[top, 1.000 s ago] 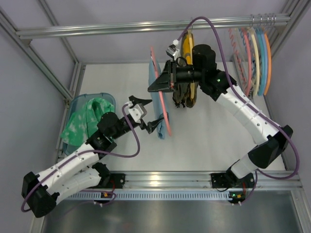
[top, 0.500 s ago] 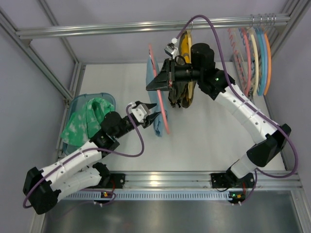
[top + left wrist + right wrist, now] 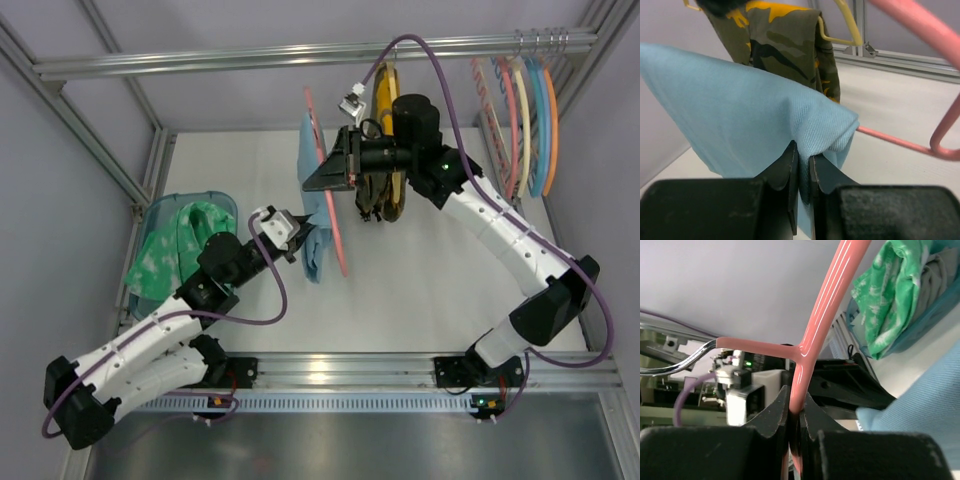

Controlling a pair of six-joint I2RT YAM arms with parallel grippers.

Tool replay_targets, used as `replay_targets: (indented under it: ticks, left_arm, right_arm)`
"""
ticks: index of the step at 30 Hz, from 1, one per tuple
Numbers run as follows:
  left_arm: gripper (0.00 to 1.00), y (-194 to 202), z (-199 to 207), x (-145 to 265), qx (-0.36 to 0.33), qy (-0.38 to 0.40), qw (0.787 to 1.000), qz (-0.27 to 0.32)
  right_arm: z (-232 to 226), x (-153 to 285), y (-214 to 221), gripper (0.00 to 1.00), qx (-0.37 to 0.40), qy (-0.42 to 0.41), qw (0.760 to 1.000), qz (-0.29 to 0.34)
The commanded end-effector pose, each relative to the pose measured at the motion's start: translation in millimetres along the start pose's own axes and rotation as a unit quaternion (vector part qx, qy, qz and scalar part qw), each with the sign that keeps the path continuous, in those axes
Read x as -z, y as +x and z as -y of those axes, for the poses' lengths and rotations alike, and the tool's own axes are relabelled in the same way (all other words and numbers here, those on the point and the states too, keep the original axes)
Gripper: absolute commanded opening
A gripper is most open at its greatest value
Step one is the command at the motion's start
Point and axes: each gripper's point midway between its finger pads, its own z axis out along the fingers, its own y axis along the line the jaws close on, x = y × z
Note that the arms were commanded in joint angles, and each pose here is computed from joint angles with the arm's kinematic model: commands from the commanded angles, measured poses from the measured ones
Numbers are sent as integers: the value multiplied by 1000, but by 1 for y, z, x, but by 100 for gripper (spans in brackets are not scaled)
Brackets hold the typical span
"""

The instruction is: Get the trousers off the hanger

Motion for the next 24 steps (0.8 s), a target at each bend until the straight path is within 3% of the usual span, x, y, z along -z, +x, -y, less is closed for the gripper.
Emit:
replay_targets:
  ticks: [1,9,24]
  left_arm:
    - [0,-80,-41,5,15,-90,991,94]
    - [0,-156,-59,15,61,-113,977,170]
    - [0,-281,-103,53,24,-184,942,281]
  right_arm:
    - [-25,19,-2,0,115,-39,992,28]
    - [24,25,0,0,78,12,996,33]
    - [77,40,21,0,43,63,997,19]
